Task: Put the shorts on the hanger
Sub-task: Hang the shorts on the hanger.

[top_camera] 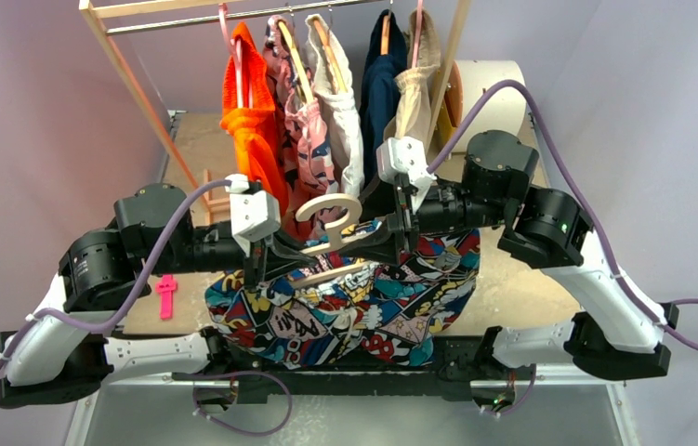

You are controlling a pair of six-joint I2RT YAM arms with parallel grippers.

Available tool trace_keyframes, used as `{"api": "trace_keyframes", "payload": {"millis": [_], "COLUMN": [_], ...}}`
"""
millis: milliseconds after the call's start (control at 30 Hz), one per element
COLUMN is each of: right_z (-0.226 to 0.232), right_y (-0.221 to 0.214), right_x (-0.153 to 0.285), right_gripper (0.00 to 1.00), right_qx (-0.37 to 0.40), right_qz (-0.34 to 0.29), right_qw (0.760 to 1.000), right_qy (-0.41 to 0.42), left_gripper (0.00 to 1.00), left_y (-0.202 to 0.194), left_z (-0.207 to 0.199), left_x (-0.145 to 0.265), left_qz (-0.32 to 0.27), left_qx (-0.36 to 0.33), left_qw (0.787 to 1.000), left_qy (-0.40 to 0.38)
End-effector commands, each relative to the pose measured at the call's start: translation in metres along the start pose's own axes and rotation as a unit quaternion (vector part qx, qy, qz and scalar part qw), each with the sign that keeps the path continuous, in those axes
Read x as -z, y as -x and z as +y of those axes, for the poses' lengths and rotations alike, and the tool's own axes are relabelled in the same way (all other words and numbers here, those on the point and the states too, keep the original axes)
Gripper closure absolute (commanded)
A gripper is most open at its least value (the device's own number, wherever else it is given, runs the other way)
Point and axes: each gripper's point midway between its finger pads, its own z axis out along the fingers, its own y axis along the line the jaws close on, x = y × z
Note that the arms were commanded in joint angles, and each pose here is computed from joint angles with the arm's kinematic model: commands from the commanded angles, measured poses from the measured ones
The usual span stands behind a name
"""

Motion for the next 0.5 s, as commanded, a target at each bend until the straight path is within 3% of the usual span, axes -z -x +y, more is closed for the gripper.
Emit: {"api": "trace_keyframes", "payload": {"millis": [0,467], "right_z": [0.011,0.002], "right_y": [0.008,-0.017], "right_x": [-0.001,-0.015], "right_gripper": [0.48,0.59], "right_qx": [0.005,-0.025], "right_qz": [-0.016,0.018], "right_qw": [0.999,0.999], "right_qy": [0.033,0.025], "left_gripper": [1.0,1.0], "left_y": [0.048,0.05], "left_z": [-0.007,-0.007], "left_x": [0.009,0.004], "left_qz": [-0.088,-0.088], "left_qx": [-0.025,-0.03], "left_qw": [0.996,0.996], "left_qy": [-0.012,-0.017]}}
